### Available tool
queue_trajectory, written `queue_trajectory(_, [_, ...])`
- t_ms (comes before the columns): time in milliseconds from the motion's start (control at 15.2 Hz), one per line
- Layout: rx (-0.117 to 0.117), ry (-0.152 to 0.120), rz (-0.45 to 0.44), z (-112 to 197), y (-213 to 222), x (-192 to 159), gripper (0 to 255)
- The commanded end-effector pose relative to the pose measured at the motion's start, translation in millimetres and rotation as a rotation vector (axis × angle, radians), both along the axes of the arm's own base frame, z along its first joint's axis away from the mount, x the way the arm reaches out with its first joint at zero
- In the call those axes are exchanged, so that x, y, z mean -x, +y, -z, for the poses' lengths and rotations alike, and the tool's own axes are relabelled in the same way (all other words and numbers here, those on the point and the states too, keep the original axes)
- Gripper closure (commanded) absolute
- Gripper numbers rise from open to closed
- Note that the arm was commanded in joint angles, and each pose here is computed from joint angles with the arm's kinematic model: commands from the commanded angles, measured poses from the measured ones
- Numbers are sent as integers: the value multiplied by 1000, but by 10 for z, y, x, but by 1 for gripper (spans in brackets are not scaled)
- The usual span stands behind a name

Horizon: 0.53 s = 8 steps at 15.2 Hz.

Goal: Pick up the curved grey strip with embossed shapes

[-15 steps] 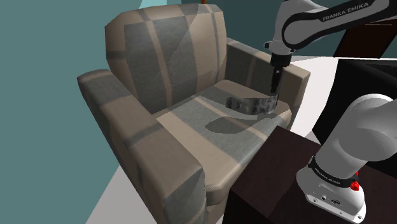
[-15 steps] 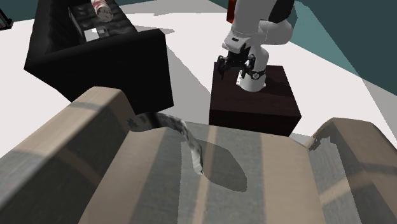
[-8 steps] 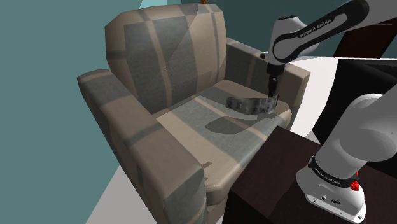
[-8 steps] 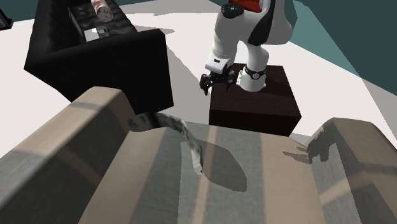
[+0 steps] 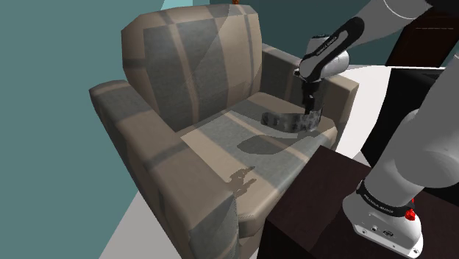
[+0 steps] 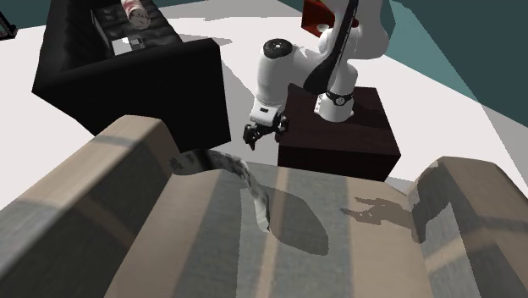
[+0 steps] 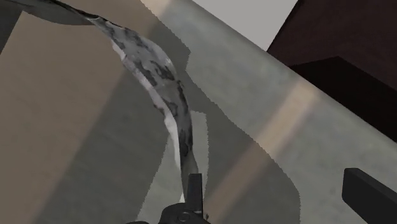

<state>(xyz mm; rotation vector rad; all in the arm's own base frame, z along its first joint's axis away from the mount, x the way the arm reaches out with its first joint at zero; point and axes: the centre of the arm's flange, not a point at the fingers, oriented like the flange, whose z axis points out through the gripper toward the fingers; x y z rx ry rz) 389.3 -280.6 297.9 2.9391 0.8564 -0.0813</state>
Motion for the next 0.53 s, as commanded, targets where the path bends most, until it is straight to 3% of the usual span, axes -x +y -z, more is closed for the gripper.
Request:
queue_trajectory(0, [5, -3, -44, 188, -176, -61, 0])
queue_trajectory(462, [13, -8, -154, 692, -580, -406, 0])
